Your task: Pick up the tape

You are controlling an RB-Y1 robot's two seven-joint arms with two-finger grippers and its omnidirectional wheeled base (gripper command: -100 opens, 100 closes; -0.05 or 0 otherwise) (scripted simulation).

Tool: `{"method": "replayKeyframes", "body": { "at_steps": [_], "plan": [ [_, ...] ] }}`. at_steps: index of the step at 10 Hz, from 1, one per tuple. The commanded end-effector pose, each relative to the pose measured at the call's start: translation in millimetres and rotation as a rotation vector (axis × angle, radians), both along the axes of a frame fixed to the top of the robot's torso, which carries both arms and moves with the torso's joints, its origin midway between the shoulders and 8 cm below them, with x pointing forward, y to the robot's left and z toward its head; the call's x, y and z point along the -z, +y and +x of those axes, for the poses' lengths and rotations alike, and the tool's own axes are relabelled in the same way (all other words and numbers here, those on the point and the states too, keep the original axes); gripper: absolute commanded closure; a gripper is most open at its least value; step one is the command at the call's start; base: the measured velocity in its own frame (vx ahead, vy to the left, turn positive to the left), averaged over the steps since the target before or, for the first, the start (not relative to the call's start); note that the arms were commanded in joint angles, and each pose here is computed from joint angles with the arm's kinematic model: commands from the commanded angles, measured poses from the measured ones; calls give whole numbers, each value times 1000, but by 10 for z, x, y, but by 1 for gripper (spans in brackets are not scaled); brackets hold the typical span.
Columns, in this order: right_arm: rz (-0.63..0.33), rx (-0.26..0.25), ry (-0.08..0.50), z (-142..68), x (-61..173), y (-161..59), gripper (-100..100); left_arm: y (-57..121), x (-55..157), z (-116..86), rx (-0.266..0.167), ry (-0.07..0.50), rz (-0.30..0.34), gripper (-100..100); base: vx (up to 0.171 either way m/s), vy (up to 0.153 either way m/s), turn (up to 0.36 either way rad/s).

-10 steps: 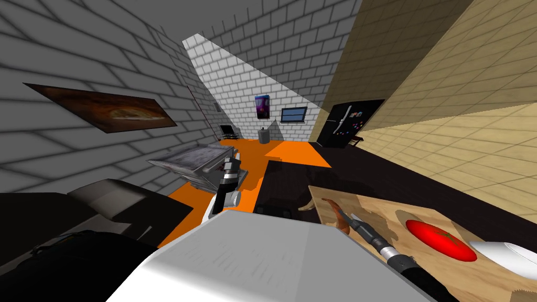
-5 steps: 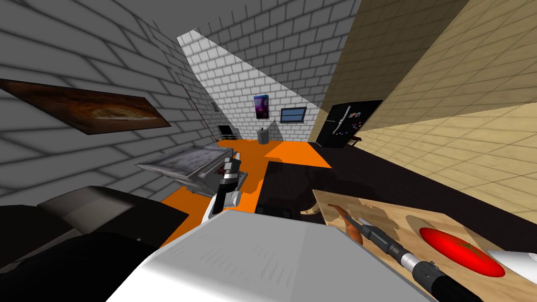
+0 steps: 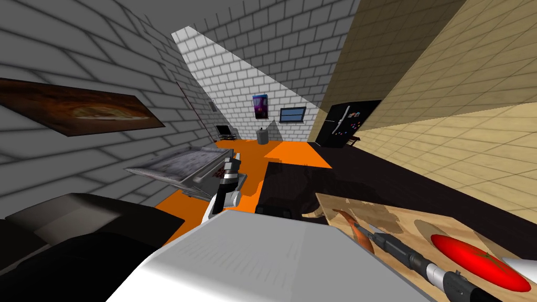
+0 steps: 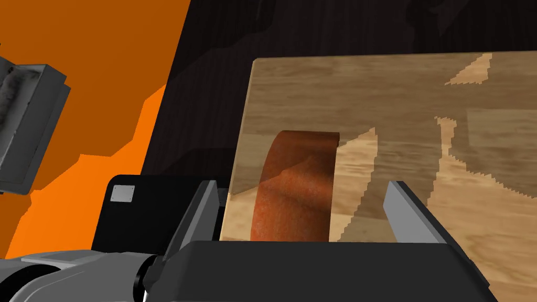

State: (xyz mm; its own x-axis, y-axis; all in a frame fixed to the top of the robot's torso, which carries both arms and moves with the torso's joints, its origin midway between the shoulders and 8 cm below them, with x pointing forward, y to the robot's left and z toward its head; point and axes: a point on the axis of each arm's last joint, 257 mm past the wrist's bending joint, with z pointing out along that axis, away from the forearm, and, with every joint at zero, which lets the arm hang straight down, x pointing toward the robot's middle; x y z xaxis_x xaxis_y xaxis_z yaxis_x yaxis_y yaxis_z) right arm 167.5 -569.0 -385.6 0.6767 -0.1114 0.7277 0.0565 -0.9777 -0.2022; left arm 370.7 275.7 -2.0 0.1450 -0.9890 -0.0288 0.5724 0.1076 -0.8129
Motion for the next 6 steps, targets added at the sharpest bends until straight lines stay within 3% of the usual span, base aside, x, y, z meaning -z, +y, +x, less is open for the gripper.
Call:
{"method": "replayKeyframes", "body": {
  "at_steps": [1,3,6],
  "plan": [
    [-22,-26,69,-153,-34,-94,-100,0,0,0,0,0,0,0,101,55,-42],
    [-36,-37,118,-273,-45,-167,-100,0,0,0,0,0,0,0,84,51,-14],
    [-44,-25,257,-688,13,-324,-100,0,0,0,0,0,0,0,97,36,14]
  ]
}}
